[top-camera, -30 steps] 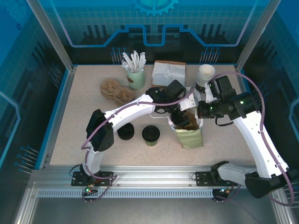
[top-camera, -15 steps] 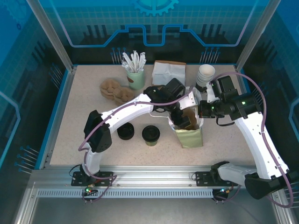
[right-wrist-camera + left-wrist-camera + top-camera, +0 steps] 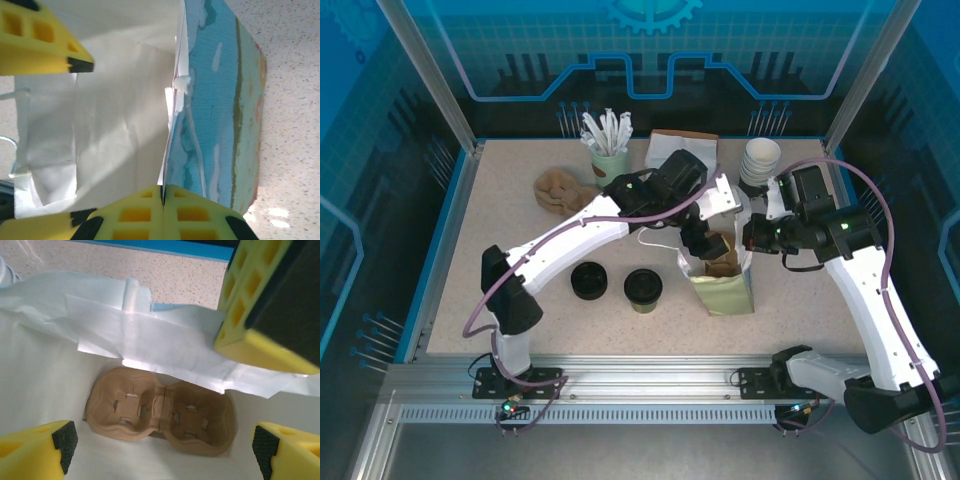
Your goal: Pack the takeout coffee
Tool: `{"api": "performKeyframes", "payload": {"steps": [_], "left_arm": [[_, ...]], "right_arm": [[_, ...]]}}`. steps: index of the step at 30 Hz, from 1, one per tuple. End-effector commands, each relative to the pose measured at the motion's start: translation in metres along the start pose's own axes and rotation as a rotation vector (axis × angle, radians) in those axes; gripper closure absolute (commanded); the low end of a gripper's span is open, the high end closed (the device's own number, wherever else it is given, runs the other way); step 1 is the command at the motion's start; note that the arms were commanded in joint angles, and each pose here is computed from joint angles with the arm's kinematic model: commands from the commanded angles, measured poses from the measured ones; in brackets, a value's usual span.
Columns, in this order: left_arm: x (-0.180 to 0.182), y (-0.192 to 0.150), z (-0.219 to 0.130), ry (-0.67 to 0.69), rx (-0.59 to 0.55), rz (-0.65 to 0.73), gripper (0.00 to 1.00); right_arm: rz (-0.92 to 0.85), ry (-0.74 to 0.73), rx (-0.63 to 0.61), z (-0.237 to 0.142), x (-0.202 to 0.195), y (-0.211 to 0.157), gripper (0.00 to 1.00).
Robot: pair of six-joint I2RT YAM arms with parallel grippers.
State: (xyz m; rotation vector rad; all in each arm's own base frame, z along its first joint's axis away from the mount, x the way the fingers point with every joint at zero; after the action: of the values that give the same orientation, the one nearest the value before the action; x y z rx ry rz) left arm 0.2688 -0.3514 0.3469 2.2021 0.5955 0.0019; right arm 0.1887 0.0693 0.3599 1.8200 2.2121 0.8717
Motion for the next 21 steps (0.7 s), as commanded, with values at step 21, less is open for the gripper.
{"api": "performKeyframes", "payload": {"steps": [21], "left_arm": [[0.013,-0.001,-0.096,0.293,-0.167,-0.647,0.13]], "right_arm": [[0.250,0.173,-0.197,0.000,-0.005,0.009,1.00]]}}
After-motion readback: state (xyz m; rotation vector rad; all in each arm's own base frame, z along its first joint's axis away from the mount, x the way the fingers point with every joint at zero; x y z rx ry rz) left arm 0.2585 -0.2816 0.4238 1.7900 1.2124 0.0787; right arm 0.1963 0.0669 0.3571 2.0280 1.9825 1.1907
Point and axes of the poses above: each hand's point on the last joint's axis, 136 mm out from that joint toward the fingers, its own z axis out along the fingers, its own x axis along the line the jaws close on, y = z × x, the point moved 10 cm from there along -z, back along the fingers, and after that the axes turned 15 degrees about -z, right-handed, at the moved point
